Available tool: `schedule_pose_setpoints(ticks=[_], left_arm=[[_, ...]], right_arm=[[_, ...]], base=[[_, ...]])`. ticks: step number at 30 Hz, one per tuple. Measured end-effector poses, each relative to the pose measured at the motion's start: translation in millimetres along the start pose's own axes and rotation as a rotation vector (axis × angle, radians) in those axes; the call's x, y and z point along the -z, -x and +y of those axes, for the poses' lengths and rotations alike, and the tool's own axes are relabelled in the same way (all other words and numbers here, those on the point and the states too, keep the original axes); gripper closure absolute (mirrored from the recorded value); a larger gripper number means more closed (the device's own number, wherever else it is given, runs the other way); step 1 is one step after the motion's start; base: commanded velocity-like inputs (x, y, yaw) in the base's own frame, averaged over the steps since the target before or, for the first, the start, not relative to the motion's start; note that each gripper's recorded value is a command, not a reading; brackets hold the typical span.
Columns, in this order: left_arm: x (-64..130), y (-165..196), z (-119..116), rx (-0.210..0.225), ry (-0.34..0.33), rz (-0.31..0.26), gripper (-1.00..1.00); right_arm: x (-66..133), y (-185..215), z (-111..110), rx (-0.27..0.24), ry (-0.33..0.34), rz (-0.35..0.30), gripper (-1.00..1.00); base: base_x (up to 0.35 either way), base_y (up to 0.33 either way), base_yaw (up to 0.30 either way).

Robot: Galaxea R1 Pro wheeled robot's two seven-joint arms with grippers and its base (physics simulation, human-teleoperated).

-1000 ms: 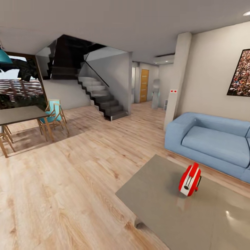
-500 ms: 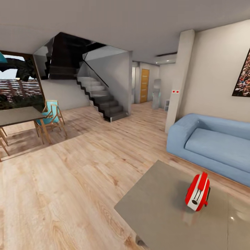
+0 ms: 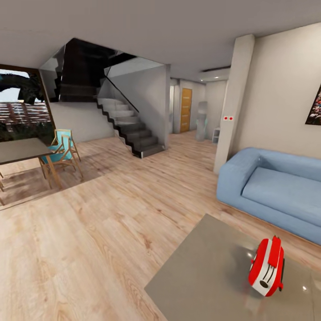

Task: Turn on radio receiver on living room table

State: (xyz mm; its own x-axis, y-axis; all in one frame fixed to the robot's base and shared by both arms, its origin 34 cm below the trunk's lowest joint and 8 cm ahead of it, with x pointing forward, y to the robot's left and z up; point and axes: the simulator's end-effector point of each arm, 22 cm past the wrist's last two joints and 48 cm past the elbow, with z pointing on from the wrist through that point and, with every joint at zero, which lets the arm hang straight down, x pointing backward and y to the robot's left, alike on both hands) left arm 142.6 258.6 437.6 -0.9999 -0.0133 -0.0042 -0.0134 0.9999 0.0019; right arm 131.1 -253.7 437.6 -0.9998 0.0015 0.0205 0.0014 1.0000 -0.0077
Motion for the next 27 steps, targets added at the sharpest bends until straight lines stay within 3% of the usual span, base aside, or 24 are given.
schedule_pose_setpoints(ticks=[9, 27], left_arm=[[0.0, 0.7, 0.3, 0.0, 0.001, -0.002, -1.0], [0.1, 6.4, -0.9, 0.0, 0.0, -0.017, -1.0]], right_arm=[[0.0, 0.2, 0.5, -0.007, 0.0, 0.0, -1.0], [0.0, 5.8, 0.9, -0.009, 0.0, -0.014, -1.0]], base=[[0.145, 0.0, -0.059], [0.002, 0.0, -0.246]])
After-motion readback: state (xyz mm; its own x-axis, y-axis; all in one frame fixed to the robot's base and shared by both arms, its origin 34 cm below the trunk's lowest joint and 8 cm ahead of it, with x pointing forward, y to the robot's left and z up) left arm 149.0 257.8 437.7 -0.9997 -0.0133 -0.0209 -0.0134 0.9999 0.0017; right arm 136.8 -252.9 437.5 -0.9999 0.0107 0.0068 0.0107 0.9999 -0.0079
